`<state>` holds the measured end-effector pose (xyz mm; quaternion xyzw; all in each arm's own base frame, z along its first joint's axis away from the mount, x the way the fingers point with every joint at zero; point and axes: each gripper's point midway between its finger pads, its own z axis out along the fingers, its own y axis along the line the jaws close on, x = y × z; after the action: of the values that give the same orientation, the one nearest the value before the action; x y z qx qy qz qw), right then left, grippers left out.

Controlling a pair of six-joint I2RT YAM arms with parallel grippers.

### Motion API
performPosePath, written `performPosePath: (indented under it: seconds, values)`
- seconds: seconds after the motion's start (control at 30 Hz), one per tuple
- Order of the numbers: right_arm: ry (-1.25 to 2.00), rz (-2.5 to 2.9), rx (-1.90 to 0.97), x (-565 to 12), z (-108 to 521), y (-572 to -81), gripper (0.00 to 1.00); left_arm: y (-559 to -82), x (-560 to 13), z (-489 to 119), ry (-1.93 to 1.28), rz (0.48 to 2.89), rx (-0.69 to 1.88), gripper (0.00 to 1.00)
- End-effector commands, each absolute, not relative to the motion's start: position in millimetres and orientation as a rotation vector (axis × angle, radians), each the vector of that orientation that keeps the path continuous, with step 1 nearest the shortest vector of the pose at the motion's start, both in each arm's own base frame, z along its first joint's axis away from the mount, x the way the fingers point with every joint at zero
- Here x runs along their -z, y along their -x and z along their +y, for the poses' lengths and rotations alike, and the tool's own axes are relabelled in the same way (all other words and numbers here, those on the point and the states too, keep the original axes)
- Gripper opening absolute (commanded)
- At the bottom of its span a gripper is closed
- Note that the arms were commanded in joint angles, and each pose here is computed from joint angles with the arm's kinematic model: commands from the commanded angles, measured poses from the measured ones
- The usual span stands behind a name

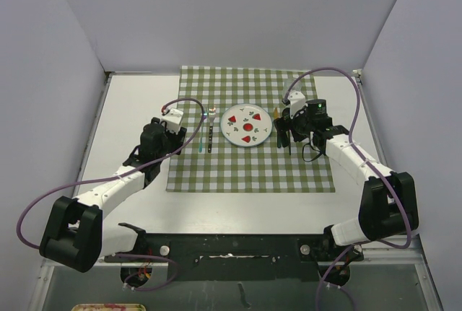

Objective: Set the dinner table for one person
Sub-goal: Reset both arms

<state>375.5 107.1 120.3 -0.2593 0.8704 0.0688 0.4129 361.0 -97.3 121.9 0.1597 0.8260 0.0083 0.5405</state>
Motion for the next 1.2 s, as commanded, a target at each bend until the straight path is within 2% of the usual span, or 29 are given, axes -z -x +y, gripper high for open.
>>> performPosePath:
  seconds: [0.0, 1.17]
  values:
    - [0.623, 2.09, -0.141, -152.2, 105.6, -387.7, 0.98, -368.8, -143.9, -97.5, -0.352, 1.884, -0.017, 0.59]
    - [0.612, 2.094, -0.129, -152.6, 103.8, -389.0, 0.98, -369.2, -142.6, -95.5, -0.353, 1.885, -0.027, 0.59]
